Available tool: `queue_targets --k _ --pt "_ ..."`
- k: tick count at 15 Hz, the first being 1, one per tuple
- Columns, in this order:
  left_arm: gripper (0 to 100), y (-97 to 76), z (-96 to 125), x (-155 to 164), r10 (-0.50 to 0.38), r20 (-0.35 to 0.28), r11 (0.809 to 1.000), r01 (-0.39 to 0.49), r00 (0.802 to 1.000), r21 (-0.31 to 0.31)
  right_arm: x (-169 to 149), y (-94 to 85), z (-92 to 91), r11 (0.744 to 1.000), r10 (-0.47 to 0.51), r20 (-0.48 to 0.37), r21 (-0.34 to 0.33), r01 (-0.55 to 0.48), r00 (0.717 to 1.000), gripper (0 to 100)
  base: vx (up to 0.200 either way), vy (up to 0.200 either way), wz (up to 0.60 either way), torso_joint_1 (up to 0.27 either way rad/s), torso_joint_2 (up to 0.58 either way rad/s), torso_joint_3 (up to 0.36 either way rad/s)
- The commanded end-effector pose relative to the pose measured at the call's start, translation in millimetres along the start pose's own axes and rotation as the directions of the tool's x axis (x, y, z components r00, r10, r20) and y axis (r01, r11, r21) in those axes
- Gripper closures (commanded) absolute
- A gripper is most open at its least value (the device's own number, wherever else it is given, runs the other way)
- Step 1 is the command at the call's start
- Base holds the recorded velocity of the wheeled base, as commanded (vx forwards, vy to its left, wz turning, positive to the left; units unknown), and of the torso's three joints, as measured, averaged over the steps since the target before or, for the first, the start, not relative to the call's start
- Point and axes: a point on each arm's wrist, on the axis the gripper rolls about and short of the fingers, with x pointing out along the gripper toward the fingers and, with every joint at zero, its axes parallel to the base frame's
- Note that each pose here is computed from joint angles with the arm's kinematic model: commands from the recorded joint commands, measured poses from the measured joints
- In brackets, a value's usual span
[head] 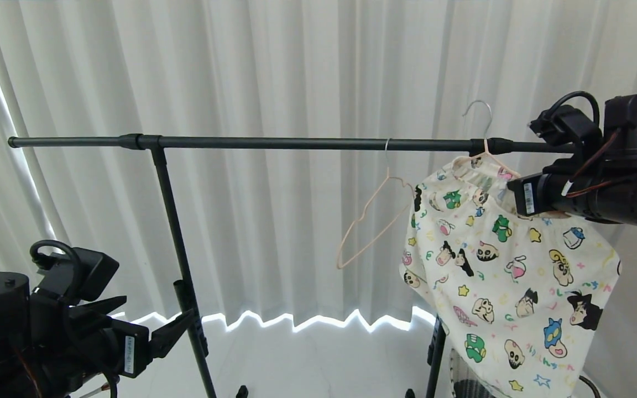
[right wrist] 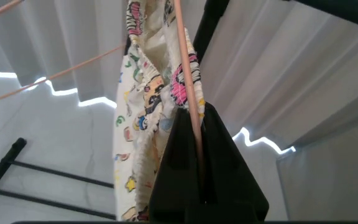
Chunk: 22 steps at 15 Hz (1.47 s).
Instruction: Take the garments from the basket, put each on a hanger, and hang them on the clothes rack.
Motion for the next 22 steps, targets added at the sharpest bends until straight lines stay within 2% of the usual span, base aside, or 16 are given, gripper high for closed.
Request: queue_targets --k 1,5,14,16,21,22 --pt "0 0.3 0 0 0.002 0.000 1.000 -0.002 1.000 -0.001 10 2.1 -5.6 1.000 0.003 -0.025 -0.005 -0.003 1.000 100 0.200 0.000 0.00 -0.002 0.00 0.002" --pt "0 0.3 0 0 0.002 -0.001 1.000 -0.002 1.000 0.000 17 3.8 -11.1 1.000 0.006 -0.048 -0.006 -0.007 0.999 100 0.000 0.000 0.00 0.000 0.00 0.000" --pt "0 0.4 4 0 0.003 0.026 1.000 -0.003 1.000 -0.002 66 5.1 -34.4 1.000 -0.012 -0.095 -0.005 0.012 0.995 100 0.000 0.000 0.00 0.000 0.00 0.000" --pt "0 0.3 4 0 0.003 0.025 1.000 -0.003 1.000 -0.002 74 6.4 -36.8 1.000 -0.013 -0.083 -0.003 0.013 0.996 100 0.000 0.000 0.00 0.000 0.00 0.000" --pt "0 0.3 4 0 0.003 0.025 1.000 -0.003 1.000 -0.002 74 7.5 -36.8 1.000 -0.010 -0.072 -0.003 0.010 0.997 100 0.000 0.000 0.00 0.000 0.00 0.000" --pt "0 0.3 4 0 0.003 0.025 1.000 -0.003 1.000 -0.002 71 7.1 -36.0 1.000 -0.010 -0.070 -0.003 0.010 0.997 0 0.000 0.000 0.00 0.000 0.00 0.000"
